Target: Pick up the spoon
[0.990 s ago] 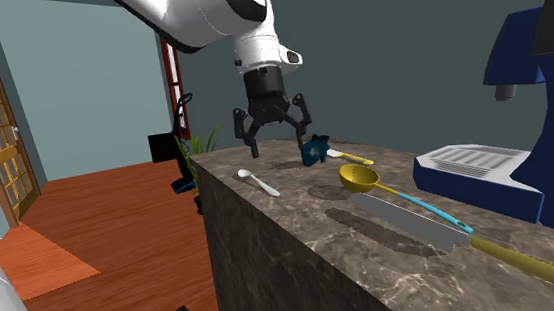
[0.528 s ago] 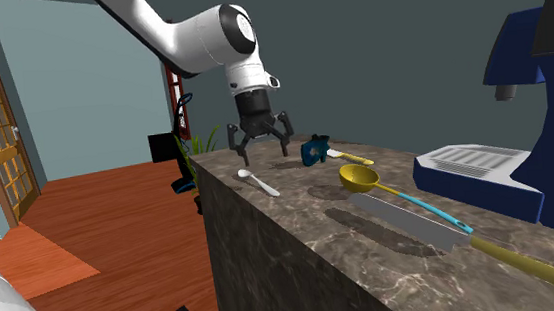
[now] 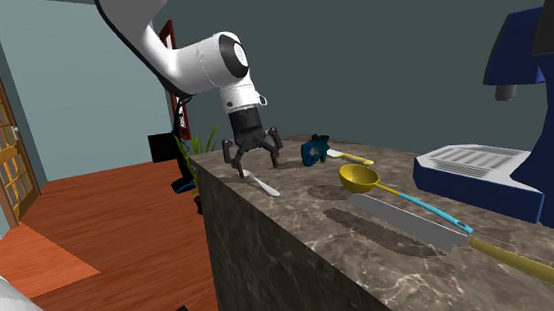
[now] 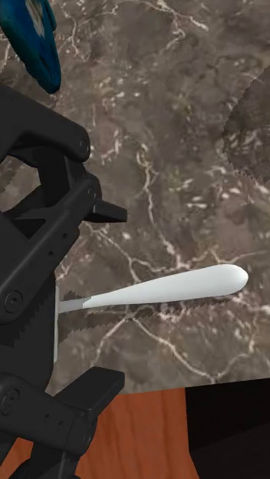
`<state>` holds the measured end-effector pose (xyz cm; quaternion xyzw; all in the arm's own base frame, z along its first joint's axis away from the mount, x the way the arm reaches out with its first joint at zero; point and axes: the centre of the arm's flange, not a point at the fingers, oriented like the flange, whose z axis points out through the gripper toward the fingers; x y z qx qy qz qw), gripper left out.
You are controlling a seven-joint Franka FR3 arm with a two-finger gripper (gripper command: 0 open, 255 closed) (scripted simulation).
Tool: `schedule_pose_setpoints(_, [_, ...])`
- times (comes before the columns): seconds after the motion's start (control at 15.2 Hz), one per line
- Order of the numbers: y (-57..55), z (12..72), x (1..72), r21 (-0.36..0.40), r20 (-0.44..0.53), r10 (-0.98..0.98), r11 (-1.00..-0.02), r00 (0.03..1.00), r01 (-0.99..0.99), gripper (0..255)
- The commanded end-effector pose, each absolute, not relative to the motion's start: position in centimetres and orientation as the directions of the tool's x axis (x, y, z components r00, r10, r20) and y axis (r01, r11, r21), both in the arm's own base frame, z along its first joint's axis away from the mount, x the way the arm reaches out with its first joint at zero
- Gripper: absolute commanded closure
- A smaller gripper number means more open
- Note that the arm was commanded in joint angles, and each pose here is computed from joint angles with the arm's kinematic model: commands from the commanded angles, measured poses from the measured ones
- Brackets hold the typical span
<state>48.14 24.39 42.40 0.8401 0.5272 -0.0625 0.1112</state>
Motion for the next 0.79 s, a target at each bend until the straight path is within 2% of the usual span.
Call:
schedule_pose_setpoints(0.0, [24.44,41.35,48.14,0.121,-0.222,0.873,-0.418,0.435,0.900,0])
schedule_pose_setpoints(0.26, [24.44,40.52,48.14,0.121,-0.222,0.873,-0.418,0.435,0.900,0])
schedule_pose_setpoints(0.33, [24.44,40.51,48.12,0.121,-0.222,0.873,-0.418,0.435,0.900,255])
schedule_pose_setpoints(0.73, [24.44,40.49,48.13,0.121,-0.222,0.873,-0.418,0.435,0.900,255])
